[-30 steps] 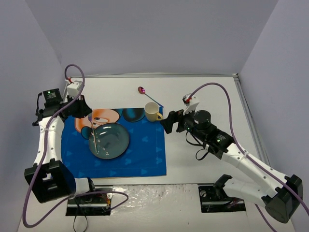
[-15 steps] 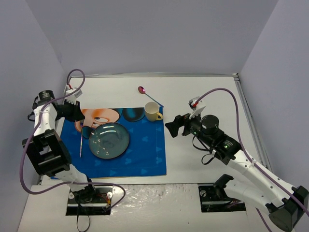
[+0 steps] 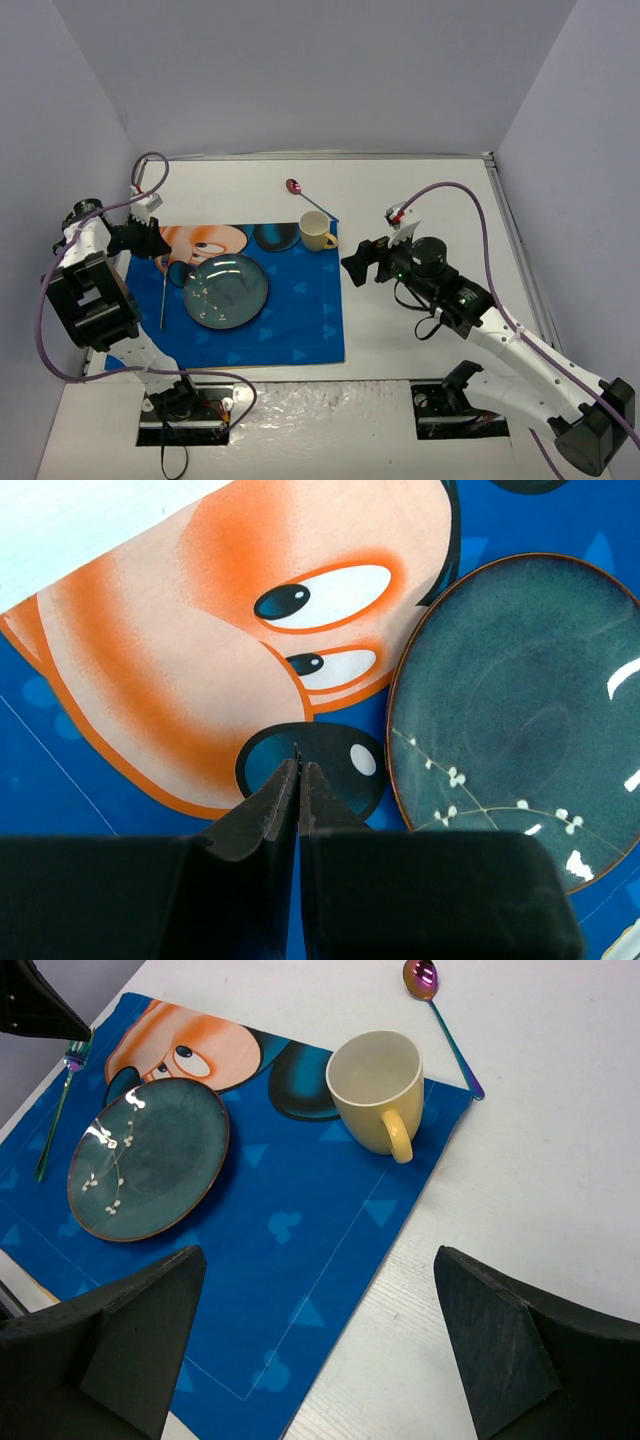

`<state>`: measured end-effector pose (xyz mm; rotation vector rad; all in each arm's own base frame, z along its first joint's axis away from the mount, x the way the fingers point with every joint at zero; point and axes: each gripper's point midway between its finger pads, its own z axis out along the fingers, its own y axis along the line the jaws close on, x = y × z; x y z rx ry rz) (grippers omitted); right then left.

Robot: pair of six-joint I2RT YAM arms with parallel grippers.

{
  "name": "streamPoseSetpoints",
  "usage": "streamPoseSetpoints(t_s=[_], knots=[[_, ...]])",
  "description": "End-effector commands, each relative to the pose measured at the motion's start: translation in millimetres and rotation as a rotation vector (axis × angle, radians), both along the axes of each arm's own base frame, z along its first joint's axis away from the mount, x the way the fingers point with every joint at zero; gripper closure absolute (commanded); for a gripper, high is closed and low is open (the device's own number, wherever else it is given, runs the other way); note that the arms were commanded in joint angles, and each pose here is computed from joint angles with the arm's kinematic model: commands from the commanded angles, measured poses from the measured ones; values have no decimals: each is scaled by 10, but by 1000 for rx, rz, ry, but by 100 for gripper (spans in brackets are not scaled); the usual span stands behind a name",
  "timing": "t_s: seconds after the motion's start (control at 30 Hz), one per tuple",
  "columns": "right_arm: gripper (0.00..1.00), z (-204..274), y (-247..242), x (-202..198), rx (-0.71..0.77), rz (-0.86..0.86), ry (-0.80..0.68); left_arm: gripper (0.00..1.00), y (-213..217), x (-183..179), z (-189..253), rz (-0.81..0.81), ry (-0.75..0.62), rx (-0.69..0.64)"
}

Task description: Set the dinner table for one person

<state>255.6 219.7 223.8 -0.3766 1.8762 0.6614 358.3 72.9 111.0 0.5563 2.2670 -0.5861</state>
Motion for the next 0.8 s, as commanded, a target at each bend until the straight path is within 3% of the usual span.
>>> streamPoseSetpoints(t_s=[0.0,0.77], knots=[[5,132,21,93,18,-9,-48,100,-21,75,122,-59,-112,-29],[5,-15,24,130,-12,-18,-18,98,64,-15,-239,-83,-25,-39]])
